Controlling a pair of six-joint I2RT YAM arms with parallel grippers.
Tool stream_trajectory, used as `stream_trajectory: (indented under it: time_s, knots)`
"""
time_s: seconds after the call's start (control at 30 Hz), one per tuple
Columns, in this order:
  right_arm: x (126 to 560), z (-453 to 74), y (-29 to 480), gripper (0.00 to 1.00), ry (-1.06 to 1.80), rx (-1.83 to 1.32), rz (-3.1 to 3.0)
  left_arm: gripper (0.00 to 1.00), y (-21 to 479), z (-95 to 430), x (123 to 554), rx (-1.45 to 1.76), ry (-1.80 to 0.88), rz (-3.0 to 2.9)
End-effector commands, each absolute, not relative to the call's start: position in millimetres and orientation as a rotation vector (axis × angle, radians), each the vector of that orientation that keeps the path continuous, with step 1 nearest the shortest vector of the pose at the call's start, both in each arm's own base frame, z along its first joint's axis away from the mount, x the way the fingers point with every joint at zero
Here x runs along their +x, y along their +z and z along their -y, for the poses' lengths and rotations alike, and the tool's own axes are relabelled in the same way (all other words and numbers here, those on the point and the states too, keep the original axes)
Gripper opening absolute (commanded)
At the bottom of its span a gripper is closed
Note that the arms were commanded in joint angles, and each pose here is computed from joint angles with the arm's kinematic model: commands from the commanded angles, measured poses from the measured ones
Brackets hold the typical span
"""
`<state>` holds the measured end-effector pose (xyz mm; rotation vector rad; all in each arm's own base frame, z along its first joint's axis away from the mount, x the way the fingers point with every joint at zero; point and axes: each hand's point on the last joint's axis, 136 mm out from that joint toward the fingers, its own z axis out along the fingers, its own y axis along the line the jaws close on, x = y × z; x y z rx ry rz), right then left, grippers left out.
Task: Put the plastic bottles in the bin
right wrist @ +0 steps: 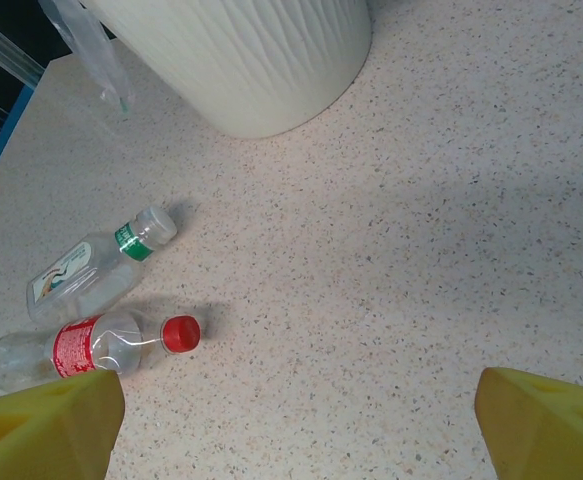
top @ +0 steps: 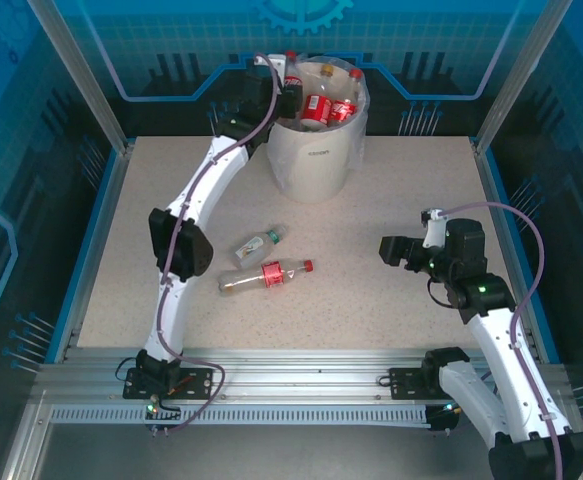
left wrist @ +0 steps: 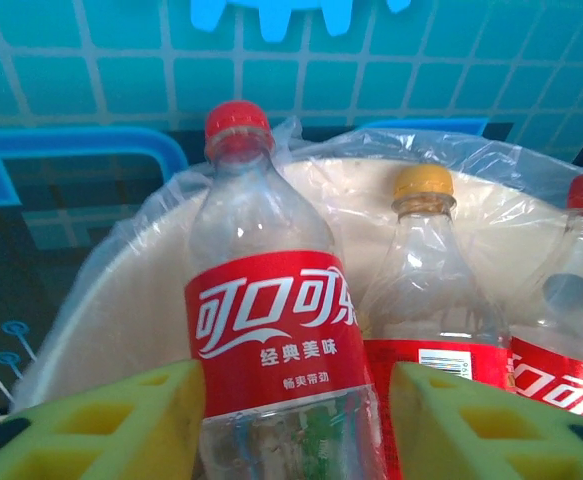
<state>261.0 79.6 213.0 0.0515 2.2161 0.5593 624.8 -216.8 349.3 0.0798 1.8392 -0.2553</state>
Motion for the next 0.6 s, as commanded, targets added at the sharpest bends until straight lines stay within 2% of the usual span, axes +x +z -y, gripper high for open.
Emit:
stream_trajectory:
  time_s: [0.0, 0.37, 0.43, 0.57]
  knots:
    - [261, -88, 217, 0.92, 0.597, 0.030, -2.203, 0.60, 416, 205, 594, 0.097, -0.277, -1.745]
    - [261, -88, 213, 0.92, 0.592, 0.032, -2.213, 0.86, 450, 183, 519, 0.196, -0.242, -1.724]
    - [262, -88, 212, 0.92, 0.589, 0.035, -2.214, 0.90, 445, 174, 500, 0.206, -0.225, -1.748]
    - [264, -89, 207, 0.92, 0.596, 0.031, -2.222, 0.92, 403, 152, 453, 0.216, -0.182, -1.877]
